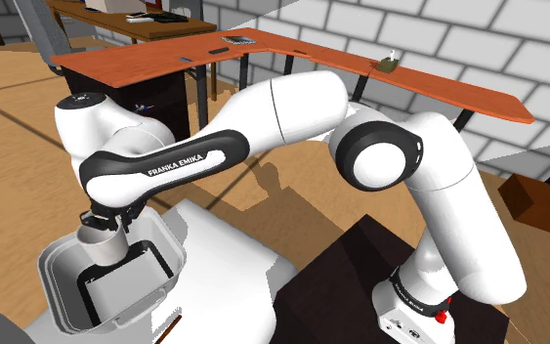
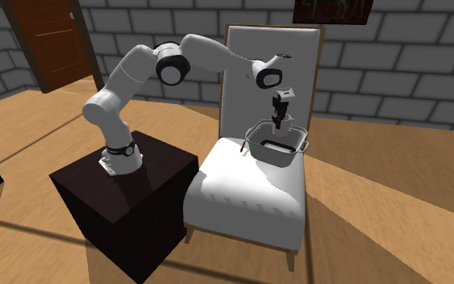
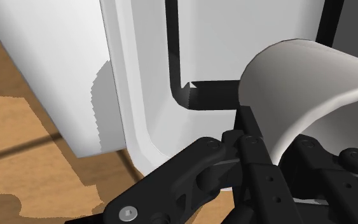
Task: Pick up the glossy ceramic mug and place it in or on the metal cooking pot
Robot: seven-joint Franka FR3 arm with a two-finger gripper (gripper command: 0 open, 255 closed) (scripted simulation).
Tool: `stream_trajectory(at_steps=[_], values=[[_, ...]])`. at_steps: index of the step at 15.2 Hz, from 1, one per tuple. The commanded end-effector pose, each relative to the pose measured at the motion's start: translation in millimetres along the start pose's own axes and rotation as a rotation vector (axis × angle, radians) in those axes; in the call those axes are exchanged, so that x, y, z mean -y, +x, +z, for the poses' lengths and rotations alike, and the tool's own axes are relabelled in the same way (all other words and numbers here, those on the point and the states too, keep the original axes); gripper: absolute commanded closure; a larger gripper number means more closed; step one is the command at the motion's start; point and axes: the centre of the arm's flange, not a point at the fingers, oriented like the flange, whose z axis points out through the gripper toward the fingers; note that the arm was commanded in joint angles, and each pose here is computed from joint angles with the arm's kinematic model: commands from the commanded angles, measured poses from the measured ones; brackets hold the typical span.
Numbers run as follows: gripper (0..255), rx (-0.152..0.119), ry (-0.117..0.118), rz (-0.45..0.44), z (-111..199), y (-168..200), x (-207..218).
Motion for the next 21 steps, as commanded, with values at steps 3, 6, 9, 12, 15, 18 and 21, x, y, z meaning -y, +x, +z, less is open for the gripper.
stream_trajectory(at_steps=[3,6,9,12,15,18,21], values=[[255,-0.001,0.001,0.000,0,0,0],[0,-0.001,0.001,0.000,0,0,0],[0,-0.001,0.001,0.000,0,0,0],[0,-0.001,0.001,0.000,-13,0,0],[0,-0.001,0.001,0.000,-50,0,0],[0,-0.001,0.001,0.000,-50,0,0],[0,-0.001,0.001,0.000,-50,0,0]])
